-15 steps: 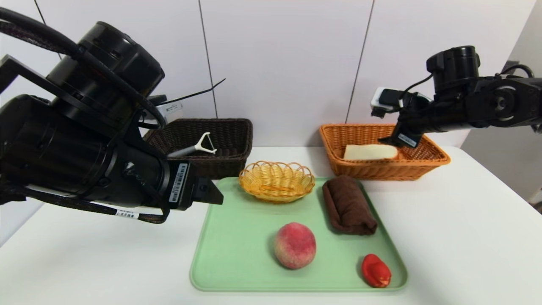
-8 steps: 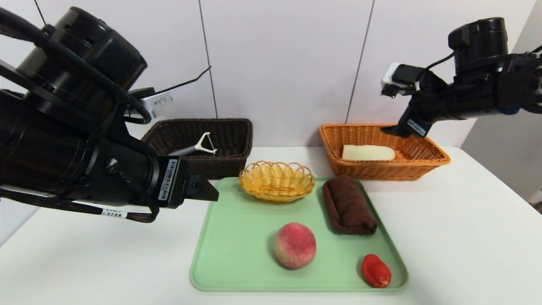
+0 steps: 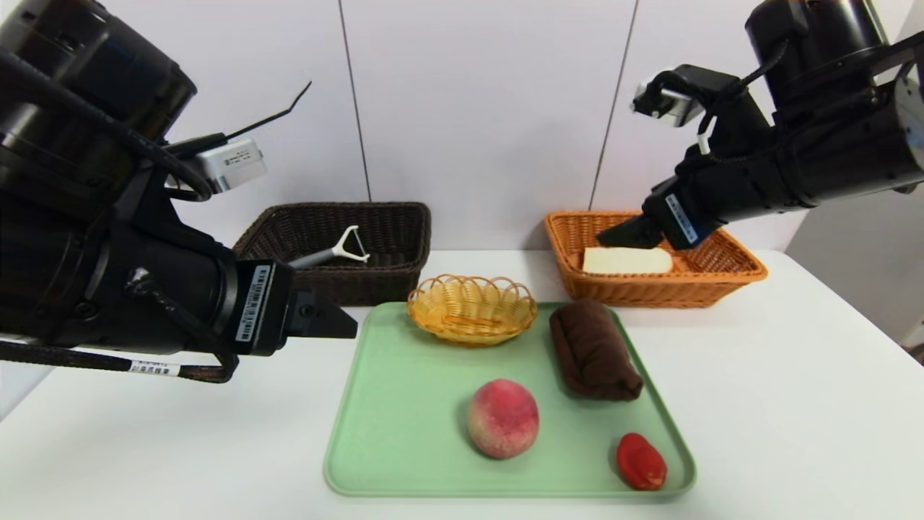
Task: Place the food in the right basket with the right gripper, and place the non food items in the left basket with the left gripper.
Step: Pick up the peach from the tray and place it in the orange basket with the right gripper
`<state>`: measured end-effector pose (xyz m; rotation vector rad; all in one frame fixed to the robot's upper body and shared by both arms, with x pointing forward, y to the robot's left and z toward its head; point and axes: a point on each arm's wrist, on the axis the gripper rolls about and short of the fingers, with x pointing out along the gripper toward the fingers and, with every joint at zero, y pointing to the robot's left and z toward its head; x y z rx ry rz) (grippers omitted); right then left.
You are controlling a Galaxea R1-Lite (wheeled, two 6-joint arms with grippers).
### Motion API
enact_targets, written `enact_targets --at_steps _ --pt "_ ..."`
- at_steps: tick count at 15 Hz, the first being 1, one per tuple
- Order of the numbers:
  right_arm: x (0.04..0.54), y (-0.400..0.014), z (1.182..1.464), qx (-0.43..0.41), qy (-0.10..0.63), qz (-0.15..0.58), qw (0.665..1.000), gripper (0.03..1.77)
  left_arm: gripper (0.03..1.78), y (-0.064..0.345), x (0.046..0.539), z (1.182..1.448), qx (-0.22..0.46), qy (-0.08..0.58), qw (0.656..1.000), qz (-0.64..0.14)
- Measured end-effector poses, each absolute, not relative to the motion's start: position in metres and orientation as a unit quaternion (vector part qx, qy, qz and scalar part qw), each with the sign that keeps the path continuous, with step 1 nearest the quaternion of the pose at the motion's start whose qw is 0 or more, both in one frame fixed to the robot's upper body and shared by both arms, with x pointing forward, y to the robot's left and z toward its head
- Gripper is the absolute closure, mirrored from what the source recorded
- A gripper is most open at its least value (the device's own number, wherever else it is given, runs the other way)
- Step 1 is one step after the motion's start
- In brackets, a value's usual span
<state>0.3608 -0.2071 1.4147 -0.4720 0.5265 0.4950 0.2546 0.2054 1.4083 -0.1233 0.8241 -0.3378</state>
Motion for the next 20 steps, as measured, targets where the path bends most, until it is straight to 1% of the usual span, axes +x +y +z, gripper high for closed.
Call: enact_targets --at_steps 1,3,7,9,13,20 --pt "0.345 -0.195 1.417 -0.200 0.270 0.256 0.906 0.12 0.12 0.206 0.254 1.409 -0.063 0.397 0.901 -0.163" --pt "0.326 -0.181 1.419 -0.174 0.285 0.279 0.900 0.11 0.12 0.208 0.252 1.408 -0.067 0.398 0.901 -0.160" --pt "0.286 -0.161 1.420 -0.147 0.332 0.320 0.875 0.11 0.12 0.211 0.248 1.408 -0.067 0.398 0.901 -0.159" --pt "0.274 -0.152 1.415 -0.142 0.357 0.333 0.861 0.11 0.12 0.212 0.247 1.408 -0.067 0.397 0.901 -0.160" --pt "0.270 -0.132 1.389 -0.153 0.407 0.338 0.834 0.11 0.12 0.212 0.247 1.407 -0.067 0.398 0.901 -0.161" --pt "0.290 -0.102 1.341 -0.178 0.476 0.319 0.800 0.10 0.12 0.212 0.247 1.404 -0.064 0.404 0.899 -0.158"
